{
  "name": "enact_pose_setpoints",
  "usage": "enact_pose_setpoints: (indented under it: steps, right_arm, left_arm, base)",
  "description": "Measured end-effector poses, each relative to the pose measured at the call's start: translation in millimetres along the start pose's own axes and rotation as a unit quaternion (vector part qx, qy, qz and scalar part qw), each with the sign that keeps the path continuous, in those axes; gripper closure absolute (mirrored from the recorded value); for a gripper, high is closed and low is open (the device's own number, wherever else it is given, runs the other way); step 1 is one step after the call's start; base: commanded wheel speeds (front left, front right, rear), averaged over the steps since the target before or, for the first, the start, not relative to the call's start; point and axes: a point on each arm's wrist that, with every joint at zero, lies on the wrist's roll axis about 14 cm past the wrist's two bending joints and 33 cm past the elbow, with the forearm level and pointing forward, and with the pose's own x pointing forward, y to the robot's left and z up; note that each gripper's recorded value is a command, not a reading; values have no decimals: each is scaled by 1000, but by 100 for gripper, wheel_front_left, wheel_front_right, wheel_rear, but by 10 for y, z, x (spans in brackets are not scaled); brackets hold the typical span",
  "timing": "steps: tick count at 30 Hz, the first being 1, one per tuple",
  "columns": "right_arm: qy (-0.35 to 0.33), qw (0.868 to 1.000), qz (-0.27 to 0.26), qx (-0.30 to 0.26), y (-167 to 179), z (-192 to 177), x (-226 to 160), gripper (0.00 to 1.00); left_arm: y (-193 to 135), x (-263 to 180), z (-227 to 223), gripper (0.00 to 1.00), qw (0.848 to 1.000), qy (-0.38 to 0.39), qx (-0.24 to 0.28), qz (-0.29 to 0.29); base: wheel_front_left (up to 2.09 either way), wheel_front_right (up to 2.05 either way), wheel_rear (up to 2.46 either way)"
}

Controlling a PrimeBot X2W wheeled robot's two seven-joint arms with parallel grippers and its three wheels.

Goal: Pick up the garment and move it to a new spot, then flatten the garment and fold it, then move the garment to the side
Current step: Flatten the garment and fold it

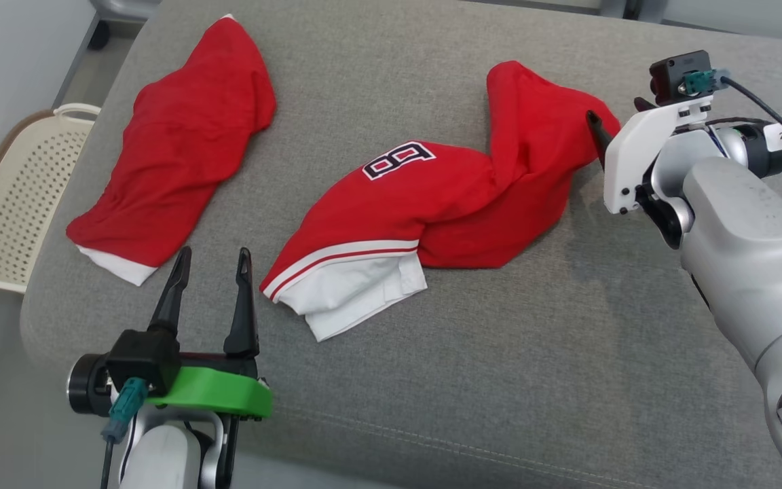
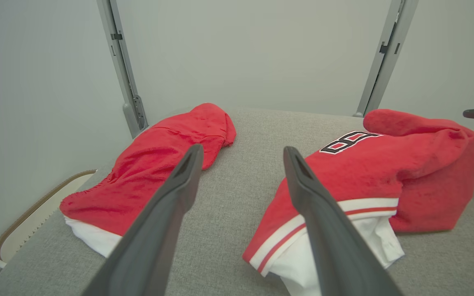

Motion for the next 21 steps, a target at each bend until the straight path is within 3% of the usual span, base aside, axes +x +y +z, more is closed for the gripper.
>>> enact_pose_setpoints:
  steps: [12, 13, 14, 15, 21]
  right_arm:
    - [80, 996, 21, 38, 150, -478, 353, 0]
    - [87, 995, 22, 40, 161, -521, 365, 25]
    - [90, 995, 24, 42, 175, -550, 377, 68]
    - [93, 995, 26, 41, 186, -572, 389, 100]
    - [91, 995, 26, 41, 167, -619, 397, 100]
  left_arm:
    - [85, -12, -155, 0, 999, 28, 0, 23]
    - [100, -18, -175, 0, 999, 31, 1, 26]
    - [109, -20, -185, 0, 999, 33, 1, 27]
    - [119, -20, -194, 0, 999, 34, 1, 29]
    - [116, 9, -235, 0, 999, 39, 0, 30]
  base:
    - [0, 0, 0]
    - [0, 0, 0]
    - [0, 0, 0]
    - [0, 0, 0]
    - [0, 0, 0]
